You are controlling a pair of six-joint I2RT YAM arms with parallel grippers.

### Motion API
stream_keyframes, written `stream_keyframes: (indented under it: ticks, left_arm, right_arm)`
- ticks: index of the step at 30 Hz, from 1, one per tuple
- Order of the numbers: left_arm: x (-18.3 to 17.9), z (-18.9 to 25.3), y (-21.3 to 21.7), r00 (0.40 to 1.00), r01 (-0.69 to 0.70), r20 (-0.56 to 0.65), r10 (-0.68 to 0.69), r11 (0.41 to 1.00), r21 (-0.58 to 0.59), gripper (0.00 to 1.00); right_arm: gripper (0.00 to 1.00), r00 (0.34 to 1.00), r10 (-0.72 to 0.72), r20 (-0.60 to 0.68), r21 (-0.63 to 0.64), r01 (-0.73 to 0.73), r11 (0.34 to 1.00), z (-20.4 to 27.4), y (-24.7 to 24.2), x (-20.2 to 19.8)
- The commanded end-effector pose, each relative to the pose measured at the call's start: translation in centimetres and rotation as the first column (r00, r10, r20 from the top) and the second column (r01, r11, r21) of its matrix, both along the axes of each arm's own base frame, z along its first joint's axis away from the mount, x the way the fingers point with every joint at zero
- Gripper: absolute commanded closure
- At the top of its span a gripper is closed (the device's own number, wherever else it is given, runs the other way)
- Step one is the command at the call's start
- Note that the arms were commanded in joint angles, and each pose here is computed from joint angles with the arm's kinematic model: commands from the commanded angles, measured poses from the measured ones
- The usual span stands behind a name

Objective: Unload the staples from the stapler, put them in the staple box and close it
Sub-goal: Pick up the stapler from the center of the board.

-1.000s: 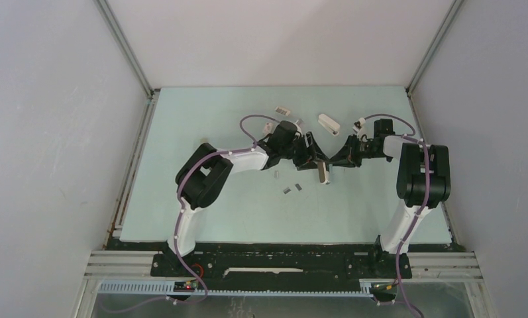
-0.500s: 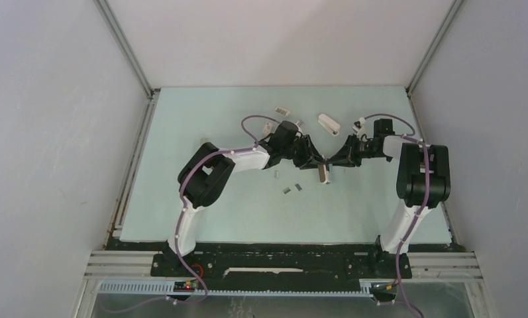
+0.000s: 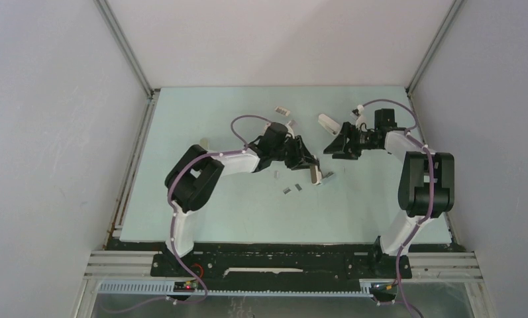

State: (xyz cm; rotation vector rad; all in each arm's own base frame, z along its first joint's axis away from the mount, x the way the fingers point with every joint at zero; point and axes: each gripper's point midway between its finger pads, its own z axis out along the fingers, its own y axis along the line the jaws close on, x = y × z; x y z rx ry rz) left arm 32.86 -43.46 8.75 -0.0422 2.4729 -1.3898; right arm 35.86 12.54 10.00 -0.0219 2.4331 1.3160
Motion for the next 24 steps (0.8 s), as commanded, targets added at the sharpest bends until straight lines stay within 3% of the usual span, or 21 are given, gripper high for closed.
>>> stream_keyframes:
  ticks: [1,10,14,17,18,21,24]
  left_arm:
    - [0.4,5.9,1.7,0.984,0.021,0.176,-0.002,0.994,-0.108,1.00]
    - [-0.7,7.1,5.4,0.956,0.043,0.293,-0.021,0.997,-0.068,1.00]
    - [-0.9,7.5,7.0,0.949,0.048,0.312,-0.037,0.998,-0.030,1.00]
    - [-0.9,7.5,8.6,0.945,0.049,0.322,-0.055,0.998,0.028,1.00]
    - [-1.0,7.7,9.1,0.943,0.051,0.326,-0.062,0.998,0.042,1.00]
    - [-1.5,8.1,10.4,0.943,0.062,0.324,-0.080,0.996,0.064,1.00]
    - [-1.9,8.4,11.3,0.948,0.079,0.303,-0.097,0.994,0.072,1.00]
  right_arm:
    - [0.22,0.969,0.076,0.234,-0.045,-0.067,0.997,5.1,0.4,1.5]
    - [0.19,0.846,0.230,0.480,-0.192,-0.155,0.969,8.3,1.3,2.9]
    - [0.20,0.698,0.391,0.600,-0.222,-0.325,0.920,9.0,4.1,1.1]
    - [0.20,0.518,0.514,0.683,-0.305,-0.437,0.846,8.5,5.2,-0.7]
    - [0.19,0.431,0.560,0.708,-0.349,-0.476,0.807,8.2,5.5,-1.6]
    - [0.16,0.085,0.672,0.735,-0.530,-0.545,0.649,6.7,5.9,-4.5]
    - [0.06,-0.118,0.671,0.732,-0.613,-0.546,0.572,6.0,6.2,-5.5]
